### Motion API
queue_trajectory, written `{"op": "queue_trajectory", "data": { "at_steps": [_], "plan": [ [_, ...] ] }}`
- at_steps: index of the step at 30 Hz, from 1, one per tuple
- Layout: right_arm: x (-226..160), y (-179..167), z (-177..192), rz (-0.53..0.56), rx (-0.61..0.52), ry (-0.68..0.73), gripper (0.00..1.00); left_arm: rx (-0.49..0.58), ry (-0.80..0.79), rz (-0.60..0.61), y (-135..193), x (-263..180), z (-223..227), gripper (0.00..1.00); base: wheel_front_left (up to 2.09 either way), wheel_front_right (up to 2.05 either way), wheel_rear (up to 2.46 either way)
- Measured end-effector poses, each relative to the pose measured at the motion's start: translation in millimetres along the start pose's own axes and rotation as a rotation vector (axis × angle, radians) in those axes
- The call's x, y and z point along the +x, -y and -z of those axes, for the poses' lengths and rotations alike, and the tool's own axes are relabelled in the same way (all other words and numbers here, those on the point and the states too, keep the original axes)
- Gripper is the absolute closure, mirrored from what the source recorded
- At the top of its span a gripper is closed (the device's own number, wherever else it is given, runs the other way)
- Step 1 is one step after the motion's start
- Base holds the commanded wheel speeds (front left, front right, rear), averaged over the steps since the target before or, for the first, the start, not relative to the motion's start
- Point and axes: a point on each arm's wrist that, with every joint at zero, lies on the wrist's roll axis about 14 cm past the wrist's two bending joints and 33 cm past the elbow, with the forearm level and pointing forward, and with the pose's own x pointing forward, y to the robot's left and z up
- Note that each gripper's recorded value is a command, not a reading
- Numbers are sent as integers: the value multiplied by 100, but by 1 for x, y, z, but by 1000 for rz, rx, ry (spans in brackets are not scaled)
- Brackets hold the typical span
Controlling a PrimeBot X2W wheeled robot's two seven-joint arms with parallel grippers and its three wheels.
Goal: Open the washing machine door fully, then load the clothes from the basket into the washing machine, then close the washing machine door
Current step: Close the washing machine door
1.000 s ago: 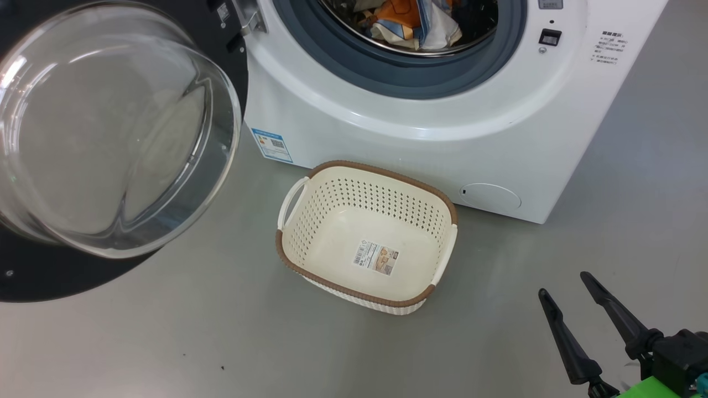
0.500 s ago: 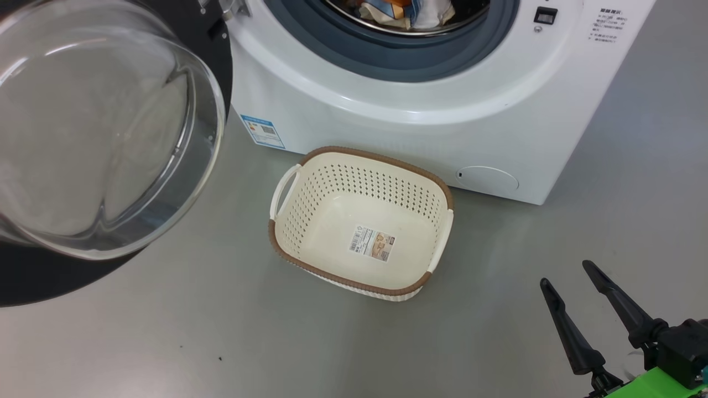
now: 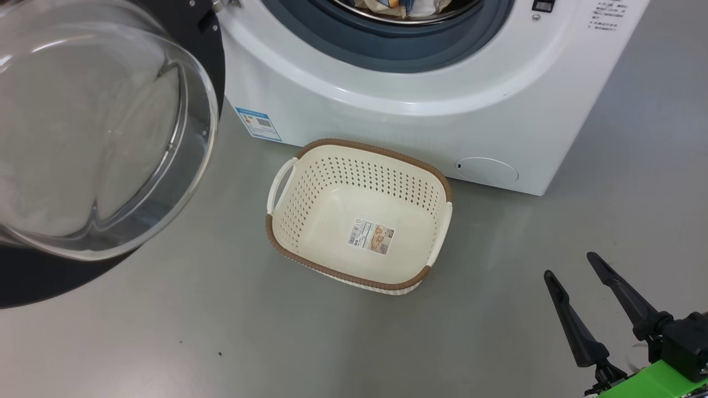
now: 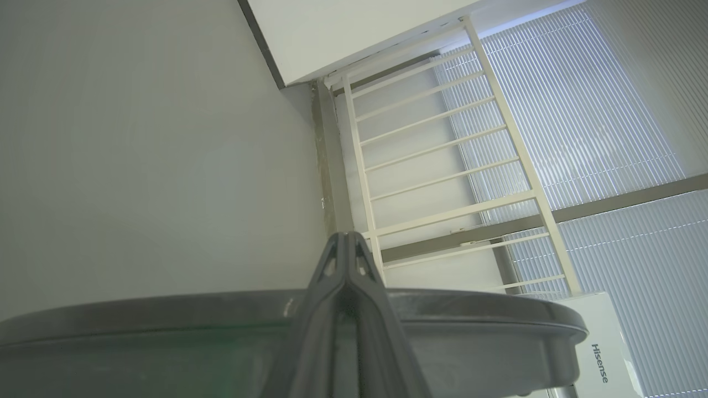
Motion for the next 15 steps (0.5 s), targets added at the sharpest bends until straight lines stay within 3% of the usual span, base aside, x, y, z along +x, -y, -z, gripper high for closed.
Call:
{"op": "queue_trajectory", "data": {
  "at_steps": [15],
  "plan": [
    [5, -5, 1, -19, 3, 2, 0, 98, -181, 9, 1, -16, 14, 100, 0, 0, 0]
  ]
}}
